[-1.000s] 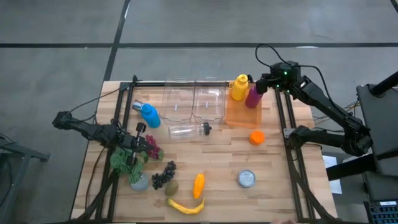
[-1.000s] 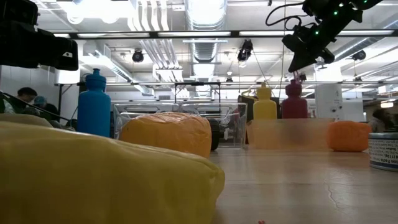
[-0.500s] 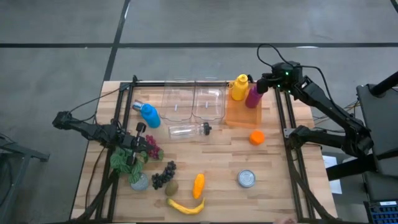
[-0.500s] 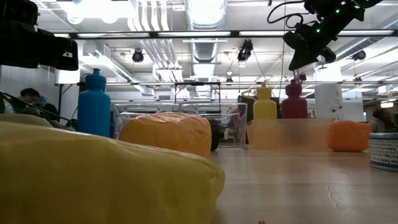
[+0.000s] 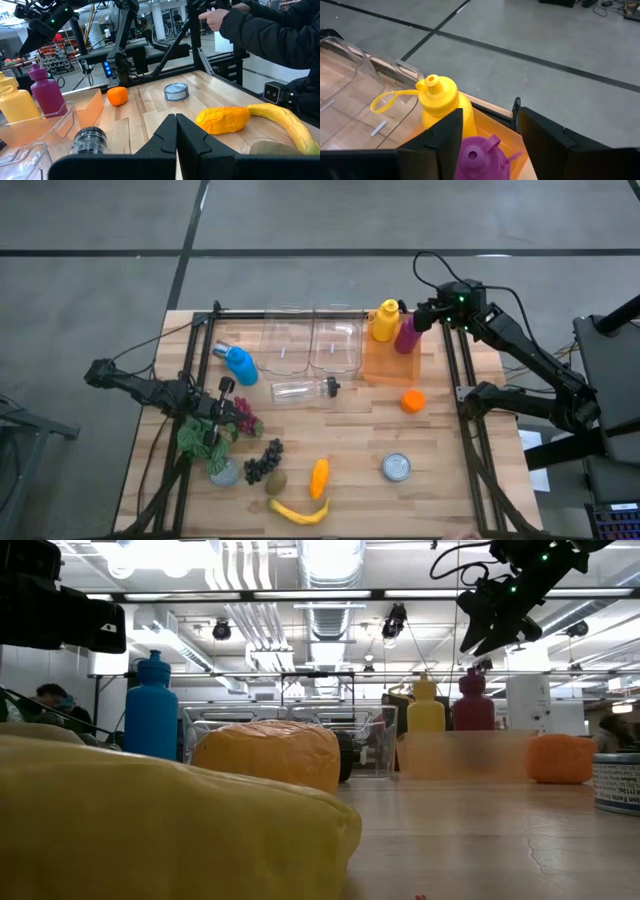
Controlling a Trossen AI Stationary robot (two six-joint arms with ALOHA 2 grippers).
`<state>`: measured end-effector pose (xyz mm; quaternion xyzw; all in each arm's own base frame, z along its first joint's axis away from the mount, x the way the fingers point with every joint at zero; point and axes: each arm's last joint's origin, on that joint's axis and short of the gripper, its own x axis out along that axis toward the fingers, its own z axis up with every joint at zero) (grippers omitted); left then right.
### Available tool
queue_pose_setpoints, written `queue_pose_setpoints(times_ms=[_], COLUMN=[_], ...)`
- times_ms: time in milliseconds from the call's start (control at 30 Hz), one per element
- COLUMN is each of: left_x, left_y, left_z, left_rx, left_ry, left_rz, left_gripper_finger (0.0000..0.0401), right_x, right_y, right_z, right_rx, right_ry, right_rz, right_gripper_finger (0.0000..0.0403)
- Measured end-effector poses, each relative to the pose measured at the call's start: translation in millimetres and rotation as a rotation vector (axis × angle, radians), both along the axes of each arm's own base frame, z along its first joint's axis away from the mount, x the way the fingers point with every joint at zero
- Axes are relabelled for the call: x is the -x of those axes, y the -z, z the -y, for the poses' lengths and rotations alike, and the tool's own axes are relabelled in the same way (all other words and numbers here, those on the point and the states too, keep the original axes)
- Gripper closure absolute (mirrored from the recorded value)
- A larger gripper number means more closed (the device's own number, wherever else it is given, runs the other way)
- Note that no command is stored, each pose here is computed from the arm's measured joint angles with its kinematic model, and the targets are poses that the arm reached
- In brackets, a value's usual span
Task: Pick & Place Food Item
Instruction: Put the transparent water bottle into the orange bin
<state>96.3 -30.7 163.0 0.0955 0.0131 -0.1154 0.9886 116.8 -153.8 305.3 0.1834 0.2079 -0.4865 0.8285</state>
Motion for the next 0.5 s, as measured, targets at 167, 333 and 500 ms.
queue_pose_setpoints(times_ms=[167,333,500], left_x=[0.0,0.0,0.0], left_y=[-0.1,0.0,0.0], left_z=[0.0,0.0,0.0], left_rx=[0.0,0.0,0.0], left_ry=[0.0,0.0,0.0], left_rz=[0.0,0.0,0.0], left_gripper_finger=[0.04,0.04,0.04], right_x=[0.2,2.6,4.4], right_y=[-0.2,-3.4,-13.9], right_z=[-0.3,-5.4,-19.2], right_rx=[0.001,-0.009,0.019], right_ry=[0.0,0.0,-0.093], right_rz=[0.001,0.031,0.084], right_gripper_finger=[0.0204,0.0204,0.0204])
